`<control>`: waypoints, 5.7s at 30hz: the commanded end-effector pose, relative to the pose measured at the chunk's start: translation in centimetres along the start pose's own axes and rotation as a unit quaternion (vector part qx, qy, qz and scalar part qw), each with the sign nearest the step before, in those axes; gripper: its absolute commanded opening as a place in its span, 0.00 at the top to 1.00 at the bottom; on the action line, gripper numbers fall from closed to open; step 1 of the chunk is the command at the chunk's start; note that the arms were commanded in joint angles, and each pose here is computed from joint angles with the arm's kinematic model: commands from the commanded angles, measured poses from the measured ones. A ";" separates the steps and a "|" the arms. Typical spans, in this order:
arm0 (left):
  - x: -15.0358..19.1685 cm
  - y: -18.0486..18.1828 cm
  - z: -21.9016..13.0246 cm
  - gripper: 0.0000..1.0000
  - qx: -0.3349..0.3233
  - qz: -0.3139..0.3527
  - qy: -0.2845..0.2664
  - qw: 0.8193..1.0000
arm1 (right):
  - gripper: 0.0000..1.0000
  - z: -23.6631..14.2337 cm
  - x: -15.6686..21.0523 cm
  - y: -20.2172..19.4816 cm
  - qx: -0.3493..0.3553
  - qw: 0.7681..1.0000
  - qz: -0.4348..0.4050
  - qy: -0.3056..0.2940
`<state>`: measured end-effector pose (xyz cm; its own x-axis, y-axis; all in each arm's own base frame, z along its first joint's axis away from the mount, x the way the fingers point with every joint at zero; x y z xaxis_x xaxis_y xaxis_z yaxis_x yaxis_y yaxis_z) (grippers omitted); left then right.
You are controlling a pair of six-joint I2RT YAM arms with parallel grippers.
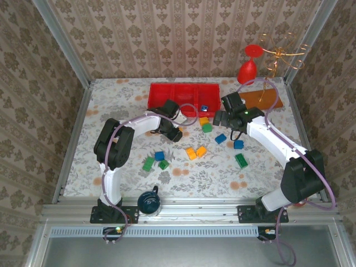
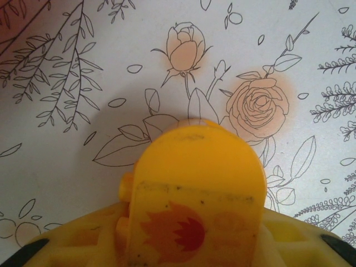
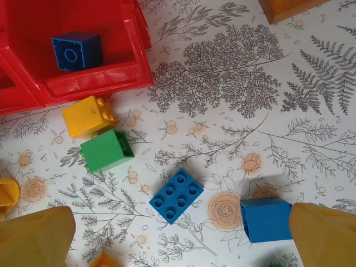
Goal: Sort the legos into containers by color
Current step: Pick up the lego from the center of the table, then place the lego in the container, then pick up the lego from the bottom-left of the table.
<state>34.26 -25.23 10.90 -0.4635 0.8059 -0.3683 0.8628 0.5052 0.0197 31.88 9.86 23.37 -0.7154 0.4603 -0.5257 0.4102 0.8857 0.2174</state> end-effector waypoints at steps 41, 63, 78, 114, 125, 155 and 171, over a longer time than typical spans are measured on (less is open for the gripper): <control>-12.2 6.7 -5.6 0.76 -0.159 -0.099 -0.153 0.970 | 0.00 0.9 1.2 -1.5 0.025 0.999 0.017 -0.011; -13.5 7.7 -5.2 0.44 -0.174 -0.113 -0.165 0.964 | 0.00 2.1 2.8 -3.8 0.064 0.997 0.029 0.012; -12.2 5.1 -12.2 0.27 -0.177 -0.113 -0.221 0.952 | 0.00 1.3 2.7 -4.2 0.064 0.997 0.035 -0.001; 15.7 -6.2 -12.5 0.01 -0.155 -0.260 -0.057 0.952 | 0.00 0.5 1.1 -3.1 0.057 0.995 0.073 -0.021; 16.3 -6.7 -10.9 0.06 -0.102 -0.264 -0.034 0.959 | 0.00 0.5 1.1 -3.1 0.055 0.996 0.073 -0.022; 18.0 -6.3 -6.7 0.30 -0.094 -0.310 0.054 0.944 | 0.00 1.2 1.3 -3.1 0.059 0.995 0.072 -0.018; 17.8 -5.7 -5.3 0.55 -0.106 -0.320 0.074 0.939 | 0.00 1.2 1.3 -3.1 0.059 0.995 0.072 -0.020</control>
<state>19.73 -12.21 10.18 -0.9005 0.3589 -0.2454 0.3639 0.9311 0.0266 30.21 7.91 20.80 -0.6476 0.5556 -0.5215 0.5463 0.8156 0.1905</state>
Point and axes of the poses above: each hand's point on the last joint's axis, 136 mm out from that joint toward the fingers, its own z axis out along the fingers, its own y axis along the line the jaws close on, x = y × z, the point moved 9 cm from there along -z, back along the fingers, and after that the axes turned 12 degrees about z, right-handed, at the moved point
